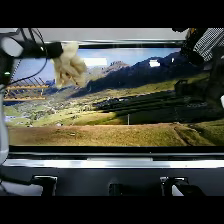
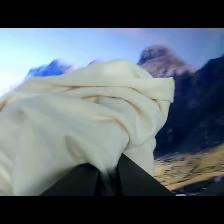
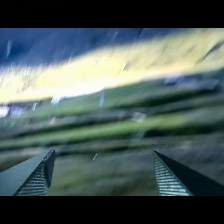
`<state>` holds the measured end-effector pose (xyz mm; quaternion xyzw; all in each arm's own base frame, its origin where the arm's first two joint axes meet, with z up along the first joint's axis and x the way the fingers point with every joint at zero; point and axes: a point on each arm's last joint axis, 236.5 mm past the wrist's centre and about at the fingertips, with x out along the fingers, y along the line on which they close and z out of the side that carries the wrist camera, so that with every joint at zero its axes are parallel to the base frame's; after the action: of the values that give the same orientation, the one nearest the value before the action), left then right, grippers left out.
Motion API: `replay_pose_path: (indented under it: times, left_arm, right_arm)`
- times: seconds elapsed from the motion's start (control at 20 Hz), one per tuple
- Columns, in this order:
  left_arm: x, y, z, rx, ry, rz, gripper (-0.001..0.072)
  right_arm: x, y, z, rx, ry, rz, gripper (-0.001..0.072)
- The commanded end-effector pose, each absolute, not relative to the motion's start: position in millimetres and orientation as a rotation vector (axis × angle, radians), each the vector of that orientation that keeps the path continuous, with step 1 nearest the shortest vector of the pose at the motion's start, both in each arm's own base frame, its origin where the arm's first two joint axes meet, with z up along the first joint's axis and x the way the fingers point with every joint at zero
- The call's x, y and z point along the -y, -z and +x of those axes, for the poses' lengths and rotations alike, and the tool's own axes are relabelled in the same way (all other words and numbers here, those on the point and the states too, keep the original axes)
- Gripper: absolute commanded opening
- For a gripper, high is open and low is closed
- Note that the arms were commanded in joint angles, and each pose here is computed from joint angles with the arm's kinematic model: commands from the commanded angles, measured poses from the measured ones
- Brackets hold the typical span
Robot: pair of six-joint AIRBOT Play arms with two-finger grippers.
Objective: Fold the clothes and pants, and hang the long-sleeved shirts on hangers.
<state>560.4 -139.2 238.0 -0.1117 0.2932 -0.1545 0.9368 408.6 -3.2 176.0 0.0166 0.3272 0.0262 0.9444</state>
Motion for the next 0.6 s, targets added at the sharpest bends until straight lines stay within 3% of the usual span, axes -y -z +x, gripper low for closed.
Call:
replay_pose_path:
  times: [0.0,0.15,0.3,0.45,0.55]
  left_arm:
    - [210.0,-368.7,460.4,-0.345,0.536,-0.135,0.0018]
    - [267.4,-376.0,387.7,-0.387,0.709,-0.092,0.0018]
    - [322.3,-318.3,345.2,-0.571,0.832,-0.058,0.0018]
    - [367.2,-214.4,328.2,-0.757,0.867,-0.033,0.0019]
    - [382.5,-116.7,322.3,-0.944,0.798,-0.077,0.0019]
  right_arm:
    - [20.8,-232.3,408.0,-0.582,-0.002,-0.072,0.0676]
    - [27.1,-271.0,391.9,-0.544,0.025,-0.108,0.0676]
    - [31.8,-292.8,370.0,-0.520,0.050,-0.129,0.0675]
    - [30.7,-283.5,346.3,-0.594,0.051,-0.114,0.0675]
    - [29.8,-263.6,334.2,-0.693,0.056,-0.072,0.0675]
